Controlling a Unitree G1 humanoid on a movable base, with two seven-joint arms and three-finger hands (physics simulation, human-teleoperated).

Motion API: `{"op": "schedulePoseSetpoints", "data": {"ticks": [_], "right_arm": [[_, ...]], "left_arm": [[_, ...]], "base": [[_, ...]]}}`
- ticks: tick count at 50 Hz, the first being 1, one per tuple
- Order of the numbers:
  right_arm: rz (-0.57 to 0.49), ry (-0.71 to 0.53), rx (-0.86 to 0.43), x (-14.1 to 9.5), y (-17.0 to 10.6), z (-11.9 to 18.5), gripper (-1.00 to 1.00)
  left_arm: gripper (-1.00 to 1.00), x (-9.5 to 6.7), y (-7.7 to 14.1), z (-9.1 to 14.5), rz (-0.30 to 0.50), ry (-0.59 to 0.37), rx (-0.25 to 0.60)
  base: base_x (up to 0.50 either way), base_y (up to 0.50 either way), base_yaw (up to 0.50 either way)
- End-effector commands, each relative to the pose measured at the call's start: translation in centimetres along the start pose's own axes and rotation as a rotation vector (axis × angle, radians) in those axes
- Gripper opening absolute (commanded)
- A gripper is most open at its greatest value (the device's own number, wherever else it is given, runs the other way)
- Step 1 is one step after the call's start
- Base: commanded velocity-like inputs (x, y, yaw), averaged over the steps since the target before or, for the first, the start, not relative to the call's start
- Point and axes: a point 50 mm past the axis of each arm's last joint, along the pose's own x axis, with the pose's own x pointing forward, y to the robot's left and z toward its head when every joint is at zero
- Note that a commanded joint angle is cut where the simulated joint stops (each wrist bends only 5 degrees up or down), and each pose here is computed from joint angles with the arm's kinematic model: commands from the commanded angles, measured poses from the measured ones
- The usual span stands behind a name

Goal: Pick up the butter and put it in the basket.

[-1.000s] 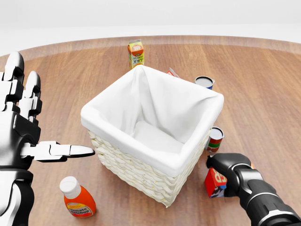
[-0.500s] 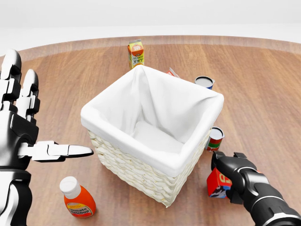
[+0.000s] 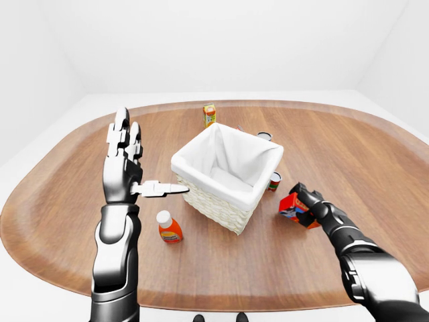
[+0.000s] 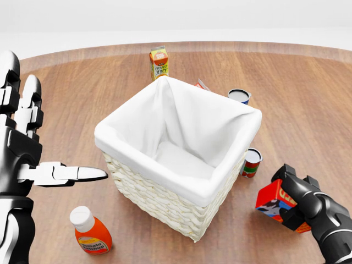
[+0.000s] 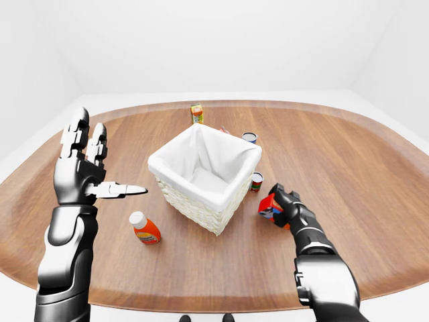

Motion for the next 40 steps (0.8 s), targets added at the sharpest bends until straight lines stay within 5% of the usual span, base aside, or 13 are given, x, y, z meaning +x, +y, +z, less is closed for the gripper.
{"op": "schedulePoseSetpoints", "data": {"ticks": [1, 17, 40], "right_arm": [[-0.09, -0.025, 0.167, -0.7, -3.5, -0.9, -1.0], [-0.156, -0.111, 0.377, -1.8, -7.0, -1.2, -1.0], [-0.511, -0.44, 0.451, -6.2, -18.2, 7.1, -1.0]], "left_arm": [[1.0, 0.0, -0.1, 0.1, -0.001, -0.004, 0.001], [1.0, 0.0, -0.3, 0.0, -0.007, -0.002, 0.001], [1.0, 0.3, -0.1, 0.7, -0.004, -0.033, 0.005]], "base": [[0.0, 0.0, 0.0], [0.0, 0.0, 0.0], [0.0, 0.0, 0.0]]}}
